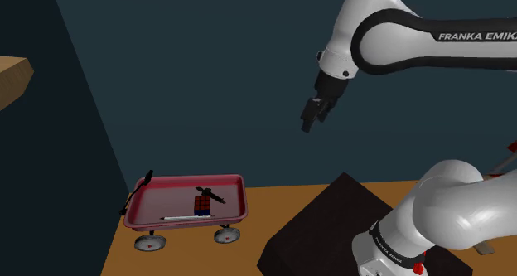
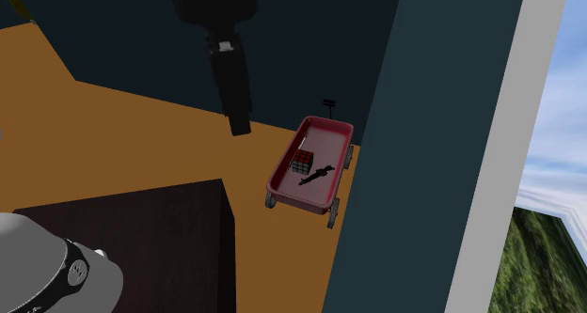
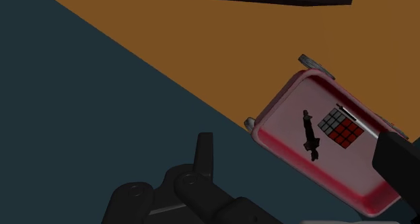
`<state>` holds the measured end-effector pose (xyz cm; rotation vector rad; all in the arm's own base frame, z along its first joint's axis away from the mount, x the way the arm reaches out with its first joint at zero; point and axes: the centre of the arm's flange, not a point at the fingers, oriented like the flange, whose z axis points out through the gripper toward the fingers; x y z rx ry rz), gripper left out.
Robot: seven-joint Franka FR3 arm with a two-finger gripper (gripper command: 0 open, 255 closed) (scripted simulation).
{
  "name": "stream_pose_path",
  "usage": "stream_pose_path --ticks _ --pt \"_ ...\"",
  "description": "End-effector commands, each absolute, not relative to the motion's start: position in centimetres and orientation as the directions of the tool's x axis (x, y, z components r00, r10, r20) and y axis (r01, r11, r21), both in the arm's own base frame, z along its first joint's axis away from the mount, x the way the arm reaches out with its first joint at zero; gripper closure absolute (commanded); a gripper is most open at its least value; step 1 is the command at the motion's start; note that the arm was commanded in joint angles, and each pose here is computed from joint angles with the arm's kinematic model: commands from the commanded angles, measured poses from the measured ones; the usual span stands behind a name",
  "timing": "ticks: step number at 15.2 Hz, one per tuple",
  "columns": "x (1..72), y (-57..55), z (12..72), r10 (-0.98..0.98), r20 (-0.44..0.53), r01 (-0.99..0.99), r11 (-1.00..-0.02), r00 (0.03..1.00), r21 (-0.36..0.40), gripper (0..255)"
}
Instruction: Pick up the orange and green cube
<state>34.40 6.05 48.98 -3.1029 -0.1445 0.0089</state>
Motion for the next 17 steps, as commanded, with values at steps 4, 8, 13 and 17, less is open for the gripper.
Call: stream_pose_path --ticks 4,8,13,17 --pt "36.4 9.8 44.2 0.072 0.0 0.072 -0.997 0.997 -0.032 0" --pt "38.2 12.9 40.2 0.055 0.002 0.056 -0.998 0.998 -0.028 0" --pt "40.6 16.6 35.3 0.035 0.004 0.035 -0.999 0.999 -0.024 0" --pt "42.5 19.6 31.4 0.019 0.005 0.019 -1.0 1.0 -0.021 0"
